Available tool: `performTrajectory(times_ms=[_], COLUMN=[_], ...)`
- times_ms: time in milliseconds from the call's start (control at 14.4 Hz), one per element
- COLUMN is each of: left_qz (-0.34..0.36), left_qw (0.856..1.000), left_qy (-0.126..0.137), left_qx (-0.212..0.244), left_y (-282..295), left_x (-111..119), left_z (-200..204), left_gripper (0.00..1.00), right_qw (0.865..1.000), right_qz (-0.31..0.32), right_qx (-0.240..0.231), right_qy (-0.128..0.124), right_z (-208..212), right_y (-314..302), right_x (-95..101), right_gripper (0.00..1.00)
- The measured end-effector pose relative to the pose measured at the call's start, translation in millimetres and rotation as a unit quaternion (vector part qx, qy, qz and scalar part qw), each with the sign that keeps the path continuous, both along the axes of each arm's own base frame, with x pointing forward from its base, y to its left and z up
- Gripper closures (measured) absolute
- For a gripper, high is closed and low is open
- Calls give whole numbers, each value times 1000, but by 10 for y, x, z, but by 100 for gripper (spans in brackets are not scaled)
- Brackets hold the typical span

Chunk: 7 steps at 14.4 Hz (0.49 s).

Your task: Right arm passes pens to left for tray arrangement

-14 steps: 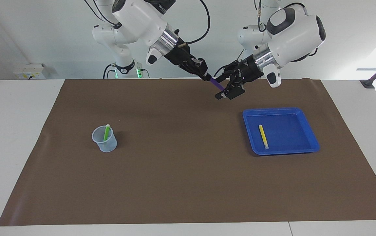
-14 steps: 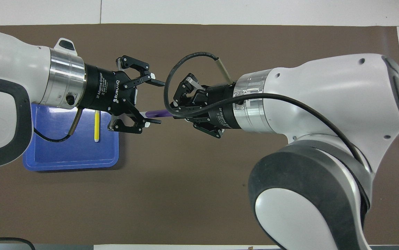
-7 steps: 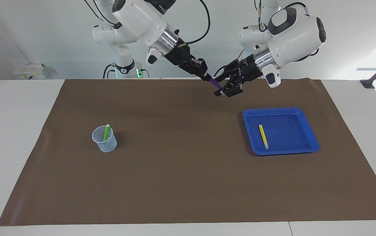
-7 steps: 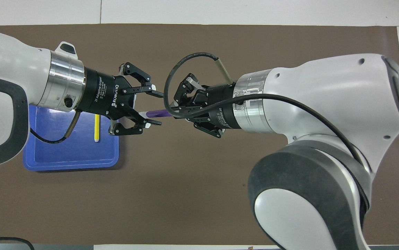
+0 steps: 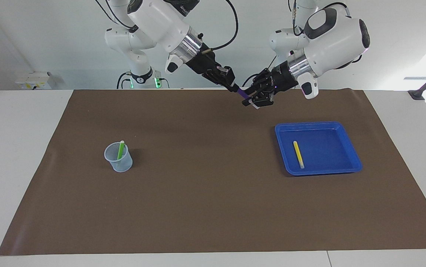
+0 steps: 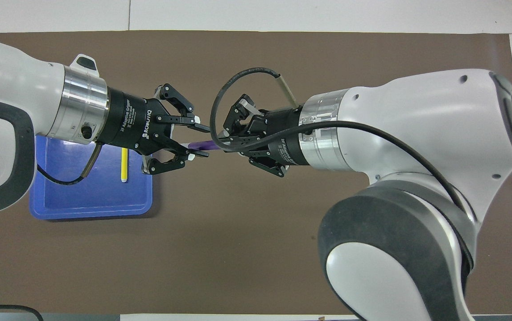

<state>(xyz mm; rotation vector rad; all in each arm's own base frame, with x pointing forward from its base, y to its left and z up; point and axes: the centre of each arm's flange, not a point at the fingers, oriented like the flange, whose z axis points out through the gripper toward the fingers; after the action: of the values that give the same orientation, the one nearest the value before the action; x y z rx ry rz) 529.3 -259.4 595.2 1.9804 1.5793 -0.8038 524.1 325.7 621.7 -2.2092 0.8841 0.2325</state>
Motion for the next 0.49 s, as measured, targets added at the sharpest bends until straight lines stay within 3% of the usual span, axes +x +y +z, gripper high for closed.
performTrajectory(times_ms=[69, 208, 486], left_qz=[-2, -6, -8], left_qw=[1000, 1000, 1000], left_qy=[2, 5, 0], left_qx=[0, 1, 2], left_y=[-2, -3, 23], left_x=[-6, -20, -40], left_z=[-4, -9, 1], left_gripper=[59, 81, 83], right_qw=[1000, 1000, 1000], right_qz=[0, -1, 1], right_qx=[0, 0, 0], right_qy=[0, -1, -2], right_z=[0, 1, 6], right_y=[0, -1, 23], right_x=[0, 3, -13], right_gripper=[83, 83, 83])
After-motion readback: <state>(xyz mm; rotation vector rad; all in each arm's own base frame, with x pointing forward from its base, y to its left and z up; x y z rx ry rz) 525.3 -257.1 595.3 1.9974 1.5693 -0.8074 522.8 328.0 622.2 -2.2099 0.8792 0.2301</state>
